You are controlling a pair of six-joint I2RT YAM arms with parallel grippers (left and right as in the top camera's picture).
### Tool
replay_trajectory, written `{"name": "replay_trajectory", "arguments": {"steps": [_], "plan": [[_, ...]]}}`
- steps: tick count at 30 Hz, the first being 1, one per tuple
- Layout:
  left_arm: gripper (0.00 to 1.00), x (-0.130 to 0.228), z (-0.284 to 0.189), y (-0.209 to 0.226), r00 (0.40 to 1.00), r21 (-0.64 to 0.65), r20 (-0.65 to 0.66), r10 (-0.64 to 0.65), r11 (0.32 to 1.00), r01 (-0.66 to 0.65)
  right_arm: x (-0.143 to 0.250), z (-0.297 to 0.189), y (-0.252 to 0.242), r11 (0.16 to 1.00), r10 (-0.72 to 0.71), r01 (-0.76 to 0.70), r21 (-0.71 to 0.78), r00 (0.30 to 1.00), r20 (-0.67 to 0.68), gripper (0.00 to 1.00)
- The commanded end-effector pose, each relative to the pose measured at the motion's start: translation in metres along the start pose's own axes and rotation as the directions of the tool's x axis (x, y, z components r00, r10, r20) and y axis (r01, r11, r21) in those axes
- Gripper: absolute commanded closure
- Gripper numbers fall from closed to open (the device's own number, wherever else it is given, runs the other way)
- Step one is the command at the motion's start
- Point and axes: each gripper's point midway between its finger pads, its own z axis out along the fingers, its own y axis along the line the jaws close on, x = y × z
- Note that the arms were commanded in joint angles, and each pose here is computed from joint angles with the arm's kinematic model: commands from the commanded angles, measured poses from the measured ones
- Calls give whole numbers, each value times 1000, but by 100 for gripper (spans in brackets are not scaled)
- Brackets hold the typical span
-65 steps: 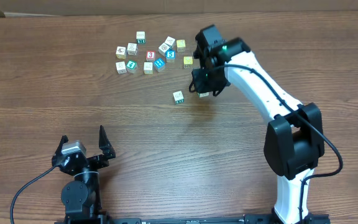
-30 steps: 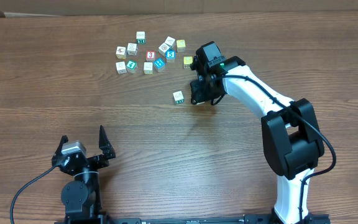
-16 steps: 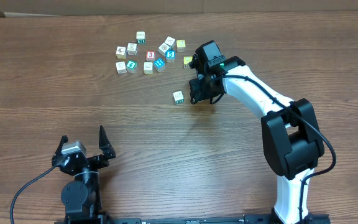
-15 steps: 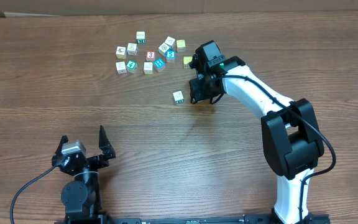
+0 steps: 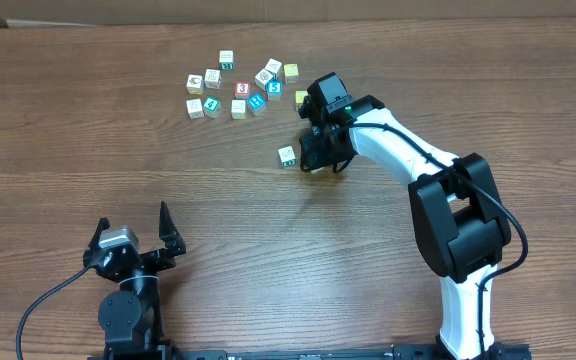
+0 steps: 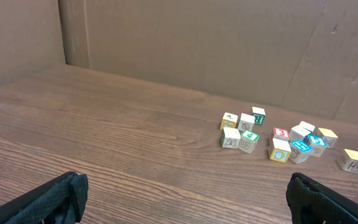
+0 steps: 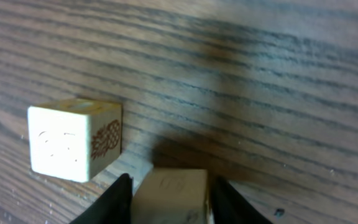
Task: Form a circle
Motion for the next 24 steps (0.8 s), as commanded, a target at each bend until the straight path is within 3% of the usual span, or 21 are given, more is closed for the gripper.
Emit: {"name": "replay_trajectory", "arguments": {"steps": [1, 15, 24], "plan": [[1, 0, -1, -5, 1000, 22, 4, 19, 1000, -19, 5, 9, -1, 1000, -4, 4, 1, 1000, -19, 55], [0, 0, -1, -5, 1000, 22, 4, 19, 1000, -19, 5, 9, -1, 1000, -4, 4, 2, 1000, -20, 54], [1, 0, -1, -5, 1000, 22, 4, 19, 1000, -19, -26, -10, 4, 1000, -11, 11, -4, 998, 61, 54]]}}
